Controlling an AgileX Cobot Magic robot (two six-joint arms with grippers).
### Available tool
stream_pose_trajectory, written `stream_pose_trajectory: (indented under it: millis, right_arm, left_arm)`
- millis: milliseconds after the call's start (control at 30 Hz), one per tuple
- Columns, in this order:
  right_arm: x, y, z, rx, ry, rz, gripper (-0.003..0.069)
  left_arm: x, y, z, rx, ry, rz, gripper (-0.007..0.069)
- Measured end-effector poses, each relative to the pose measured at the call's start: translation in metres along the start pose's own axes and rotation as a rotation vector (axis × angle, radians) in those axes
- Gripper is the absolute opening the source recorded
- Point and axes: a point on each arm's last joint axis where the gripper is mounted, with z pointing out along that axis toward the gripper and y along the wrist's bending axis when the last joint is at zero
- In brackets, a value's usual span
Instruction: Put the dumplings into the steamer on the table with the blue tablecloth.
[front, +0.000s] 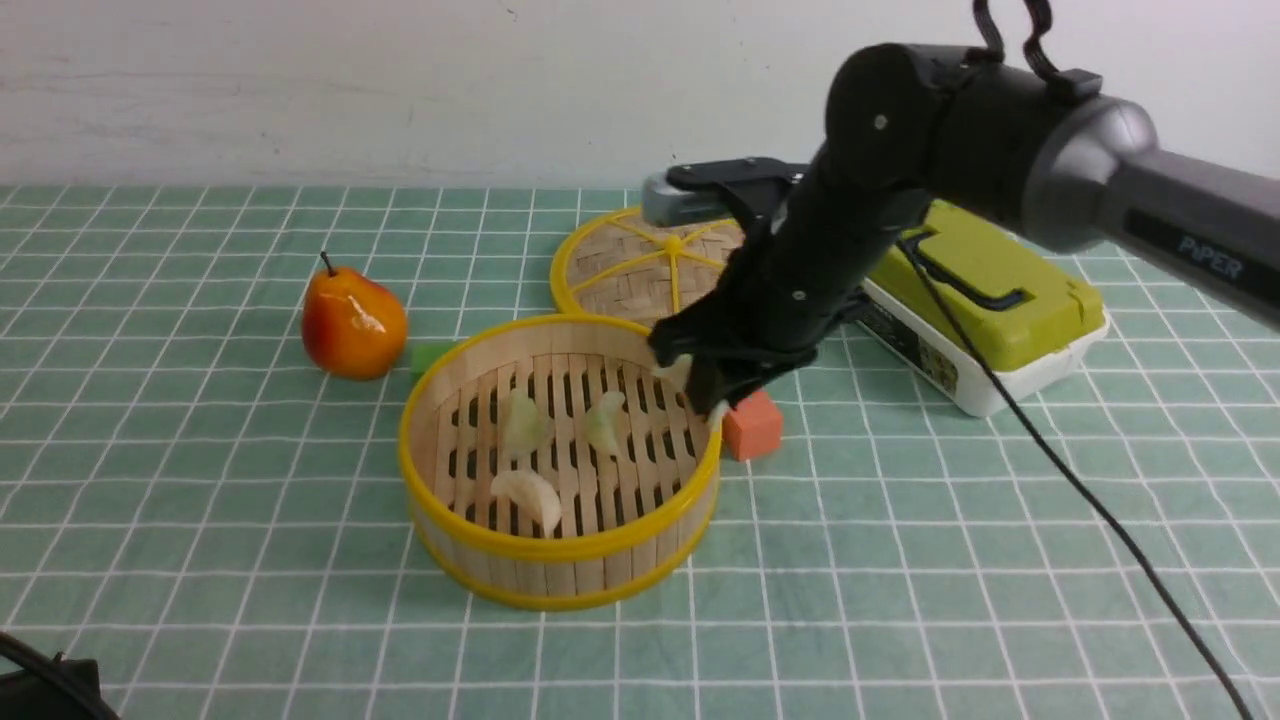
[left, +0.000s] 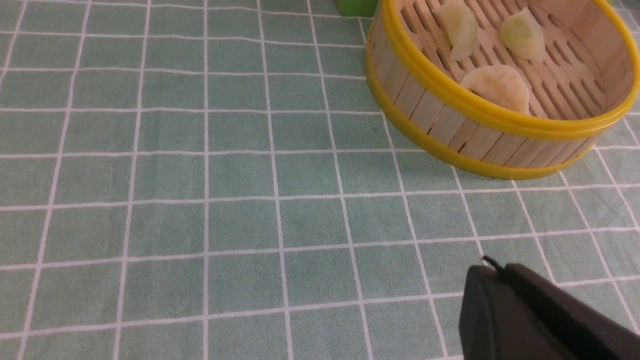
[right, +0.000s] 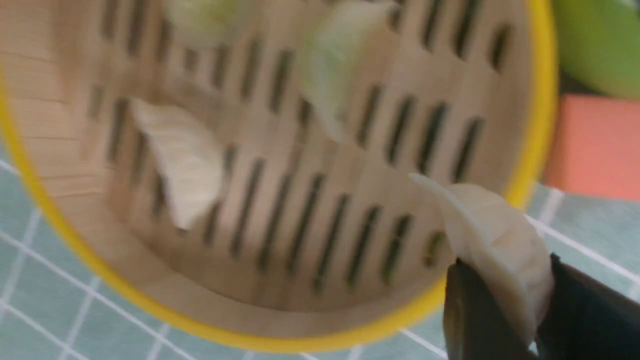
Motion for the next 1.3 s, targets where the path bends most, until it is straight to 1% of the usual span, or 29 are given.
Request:
stream_pose_trajectory:
  millis: [33,67,100,133,300,367,433,500,633,733,800,867,933,1000,1067,1100,1167,1200,1233,1300]
  right_arm:
    - [0.0,0.015,0.005,-0.013,-0.021,-0.029,0.0171]
    - [0.0,0.017,0.007,-0.015,-0.022,-0.032,0.0171]
    - [0.0,0.028,0.014,-0.024,-0.034,-0.054,0.0171]
    - [0.001,0.031,0.021,-0.026,-0.033,-0.055,0.0171]
    - [0.008,0.026,0.058,-0.007,0.022,-0.013,0.0171]
    - [0.011,0.022,0.068,0.004,0.043,-0.004,0.0181]
    - [0.012,0.021,0.072,0.007,0.053,0.0,0.0218]
    - [0.012,0.021,0.072,0.006,0.056,0.002,0.0269]
    - [0.009,0.023,0.067,0.001,0.052,0.001,0.0388]
    - [0.003,0.028,0.05,-0.008,0.051,-0.006,0.0433]
    - [-0.004,0.034,0.028,-0.017,0.038,-0.016,0.0438]
    - [-0.01,0.042,-0.004,-0.025,0.011,-0.039,0.0426]
    - [-0.014,0.053,-0.055,-0.029,-0.062,-0.073,0.0384]
    - [-0.012,0.059,-0.103,-0.002,-0.137,-0.118,0.0335]
    - [-0.008,0.063,-0.14,0.022,-0.207,-0.143,0.0298]
    - [-0.002,0.064,-0.169,0.055,-0.252,-0.162,0.026]
    - [0.01,0.065,-0.214,0.109,-0.344,-0.189,0.0199]
    - [0.017,0.064,-0.227,0.134,-0.368,-0.197,0.0185]
    - [0.031,0.064,-0.247,0.157,-0.396,-0.204,0.0153]
    - [0.048,0.061,-0.266,0.189,-0.419,-0.212,0.0121]
  left_arm:
    - [0.0,0.0,0.0,0.003,-0.004,0.0,0.0013]
    - [0.0,0.0,0.0,0.003,-0.004,0.0,0.0015]
    - [0.0,0.0,0.0,0.003,-0.004,0.0,0.0017]
    - [0.0,0.0,0.0,0.003,-0.005,0.0,0.0018]
    - [0.0,-0.001,0.0,0.007,-0.002,-0.007,0.002]
    - [0.0,-0.001,0.0,0.009,-0.001,-0.011,0.0022]
    - [0.0,-0.001,0.0,0.01,0.0,-0.012,0.0024]
    - [0.0,-0.001,0.0,0.011,0.0,-0.014,0.0024]
    - [0.0,-0.001,0.0,0.011,0.001,-0.015,0.0025]
    - [0.0,-0.001,0.0,0.011,0.001,-0.015,0.0028]
    - [0.0,-0.001,0.0,0.011,0.001,-0.015,0.0029]
    - [0.0,-0.001,0.0,0.012,0.0,-0.015,0.0033]
    - [0.0,-0.001,0.0,0.012,0.0,-0.015,0.0037]
    - [0.0,-0.001,0.0,0.012,0.0,-0.015,0.0039]
    - [0.0,-0.001,0.0,0.012,-0.001,-0.015,0.0039]
    - [0.0,-0.001,0.0,0.012,-0.001,-0.015,0.0039]
    - [0.0,-0.001,0.0,0.012,-0.001,-0.015,0.0039]
    - [0.0,-0.001,0.0,0.012,-0.001,-0.015,0.0039]
    - [0.0,-0.001,0.0,0.012,-0.001,-0.015,0.0039]
    - [0.0,-0.001,0.0,0.012,-0.001,-0.015,0.0039]
